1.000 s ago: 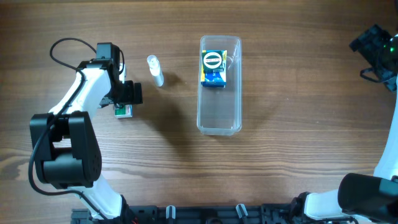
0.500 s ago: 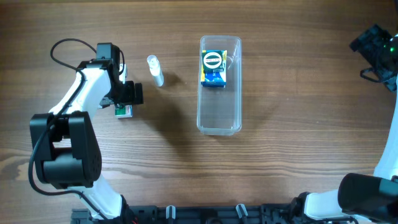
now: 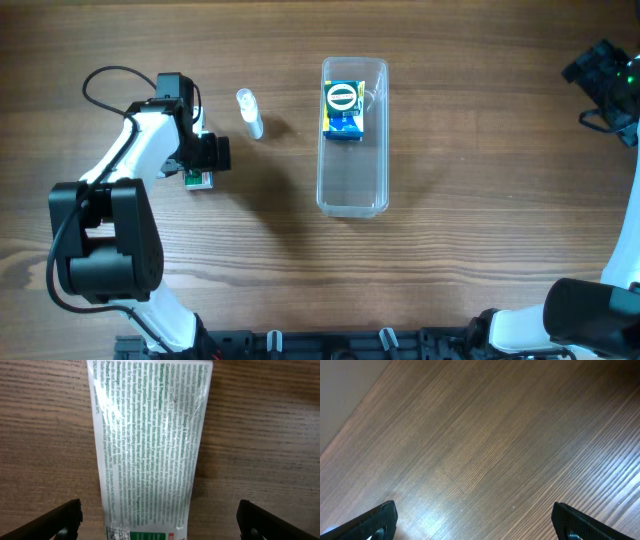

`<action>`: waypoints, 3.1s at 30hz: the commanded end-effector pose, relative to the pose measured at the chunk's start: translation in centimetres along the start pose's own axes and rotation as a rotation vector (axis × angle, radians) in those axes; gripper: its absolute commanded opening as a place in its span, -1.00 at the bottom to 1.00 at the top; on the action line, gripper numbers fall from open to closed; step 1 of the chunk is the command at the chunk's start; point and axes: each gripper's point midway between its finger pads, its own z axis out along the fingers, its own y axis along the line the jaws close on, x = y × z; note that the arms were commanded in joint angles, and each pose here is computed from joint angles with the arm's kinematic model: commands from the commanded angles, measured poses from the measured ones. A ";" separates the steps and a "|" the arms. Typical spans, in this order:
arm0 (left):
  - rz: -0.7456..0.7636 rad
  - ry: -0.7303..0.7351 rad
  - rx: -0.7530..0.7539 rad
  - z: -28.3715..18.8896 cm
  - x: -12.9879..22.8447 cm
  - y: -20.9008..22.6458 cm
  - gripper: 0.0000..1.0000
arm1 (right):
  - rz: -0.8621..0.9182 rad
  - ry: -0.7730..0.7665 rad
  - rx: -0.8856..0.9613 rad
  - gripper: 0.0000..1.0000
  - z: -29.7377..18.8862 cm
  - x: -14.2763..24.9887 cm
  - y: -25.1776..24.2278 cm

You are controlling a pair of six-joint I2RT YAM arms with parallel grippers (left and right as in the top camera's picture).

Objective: Pack container
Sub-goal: 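Lower the left gripper over the tube box and grasp it, then lift the tube box and carry it over the container's near end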

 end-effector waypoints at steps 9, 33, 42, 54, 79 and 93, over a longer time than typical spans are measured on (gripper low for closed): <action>-0.018 0.029 -0.008 1.0 0.6 0.3 1.00 | 0.013 0.000 0.011 1.00 0.2 0.0 -0.1; -0.017 -0.001 -0.059 1.7 -0.3 1.3 0.99 | 0.013 0.000 0.011 0.99 0.2 0.0 -0.1; -0.013 0.047 -0.064 3.3 0.4 1.3 0.99 | 0.013 -0.001 0.011 0.99 0.2 0.0 -0.1; -0.014 0.038 -0.063 3.3 0.2 1.3 0.35 | 0.013 0.000 0.011 0.99 0.2 0.0 -0.1; -0.097 -0.177 0.014 -5.0 -2.4 0.5 -0.05 | 0.013 -0.001 0.011 0.99 0.2 0.0 -0.1; -0.166 -0.520 0.345 -22.3 1.2 -3.9 -0.07 | 0.013 -0.001 0.011 0.99 0.2 0.0 -0.1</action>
